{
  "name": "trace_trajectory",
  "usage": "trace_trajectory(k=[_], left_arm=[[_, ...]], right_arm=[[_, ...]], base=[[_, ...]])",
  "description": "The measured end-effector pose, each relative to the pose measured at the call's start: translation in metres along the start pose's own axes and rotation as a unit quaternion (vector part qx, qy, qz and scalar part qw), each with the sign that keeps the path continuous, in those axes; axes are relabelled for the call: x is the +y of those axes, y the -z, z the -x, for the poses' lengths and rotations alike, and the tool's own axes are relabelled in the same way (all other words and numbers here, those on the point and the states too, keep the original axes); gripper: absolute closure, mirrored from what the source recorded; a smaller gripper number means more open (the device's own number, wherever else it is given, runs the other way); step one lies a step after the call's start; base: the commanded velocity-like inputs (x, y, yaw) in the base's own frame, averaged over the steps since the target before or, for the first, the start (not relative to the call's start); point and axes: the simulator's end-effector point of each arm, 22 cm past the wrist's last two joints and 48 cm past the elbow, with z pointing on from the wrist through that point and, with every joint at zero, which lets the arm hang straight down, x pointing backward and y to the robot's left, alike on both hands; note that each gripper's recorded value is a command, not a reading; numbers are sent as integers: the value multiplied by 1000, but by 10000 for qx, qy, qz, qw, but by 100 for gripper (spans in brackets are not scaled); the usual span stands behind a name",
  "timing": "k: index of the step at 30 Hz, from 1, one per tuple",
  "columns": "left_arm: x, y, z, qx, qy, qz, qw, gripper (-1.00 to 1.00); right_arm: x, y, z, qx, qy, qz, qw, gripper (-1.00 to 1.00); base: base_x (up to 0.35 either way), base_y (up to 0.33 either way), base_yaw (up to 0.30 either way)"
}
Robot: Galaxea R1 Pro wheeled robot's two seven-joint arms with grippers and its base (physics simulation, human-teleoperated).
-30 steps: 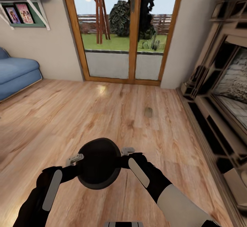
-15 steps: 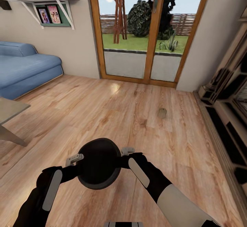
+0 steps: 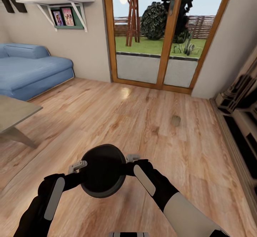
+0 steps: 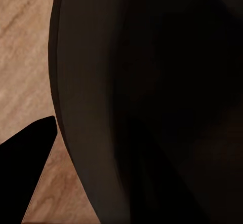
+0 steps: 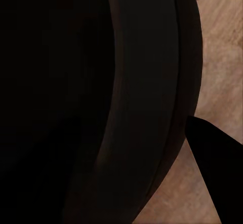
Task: Place each of the two pumpkins and all three candles from the living room inside a cabinet in the living room (use any cabinet), then make sure every cabinet is closed, and position the cauldron so it is next to a table in the living room.
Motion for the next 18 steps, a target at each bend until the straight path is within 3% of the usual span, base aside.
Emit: trace_trajectory(k=[8,18], left_arm=[[-1,2,2,-31,-6,-11,10000,100],[-3,6,6,-86,-15,-28,10000,100]], right_arm=[[1,3,2,-30,14,-1,10000,100],[3,6,6,-82,40,1,10000,100]], base=[[6,0,251],[266,0,230]])
